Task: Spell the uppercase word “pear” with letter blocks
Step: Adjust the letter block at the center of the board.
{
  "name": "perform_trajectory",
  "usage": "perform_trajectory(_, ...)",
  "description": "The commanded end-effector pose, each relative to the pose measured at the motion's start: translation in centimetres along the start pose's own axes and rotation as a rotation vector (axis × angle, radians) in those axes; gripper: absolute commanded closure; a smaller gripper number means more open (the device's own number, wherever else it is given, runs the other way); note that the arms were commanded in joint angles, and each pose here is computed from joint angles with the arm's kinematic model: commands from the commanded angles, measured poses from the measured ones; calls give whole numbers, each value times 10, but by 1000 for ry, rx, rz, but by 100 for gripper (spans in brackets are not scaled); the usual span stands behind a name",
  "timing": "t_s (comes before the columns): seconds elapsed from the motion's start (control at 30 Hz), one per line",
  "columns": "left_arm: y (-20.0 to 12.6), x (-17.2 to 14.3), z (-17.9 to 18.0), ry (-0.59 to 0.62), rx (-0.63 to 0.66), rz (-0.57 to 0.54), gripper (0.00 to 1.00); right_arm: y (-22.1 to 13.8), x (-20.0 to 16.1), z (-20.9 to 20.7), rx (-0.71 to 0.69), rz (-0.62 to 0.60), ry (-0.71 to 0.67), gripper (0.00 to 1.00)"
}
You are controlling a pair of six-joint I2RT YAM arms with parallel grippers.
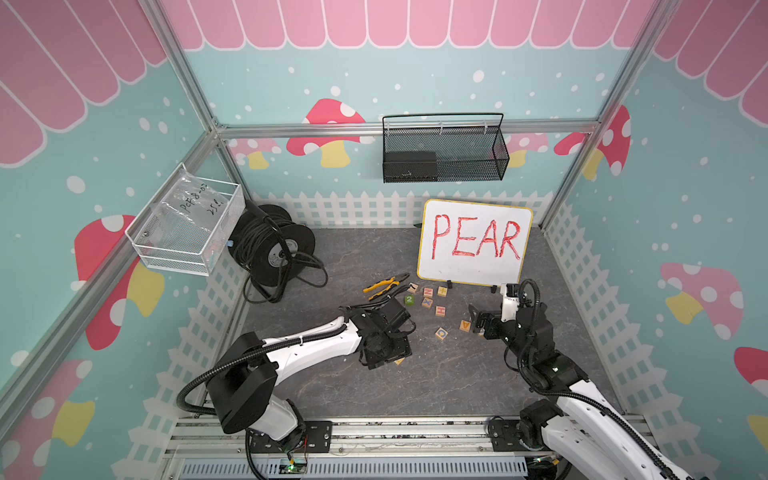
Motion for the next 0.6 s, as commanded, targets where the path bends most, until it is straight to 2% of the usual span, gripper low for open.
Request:
perform_trajectory(0.0,11,1,-2,-120,-32,54,22,-5,-1,8,64,-8,-2,1)
perform_trajectory(0.23,28,6,-10,-152,-50,92,26,-20,2,21,170,-43,-19,1)
perform_trajectory(0.57,45,12,-8,-173,-18,122,32,-20,0,13,120,-35,-23,1)
Point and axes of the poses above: each gripper's point midway between its finger pads, its own y axis out along the fingers, its own z axis along the line the jaws close on, x = y × z, the point moved 2 cm from there along -y, back along the fingers, and after that the axes turned 8 degrees about y, right-handed, at the moved point
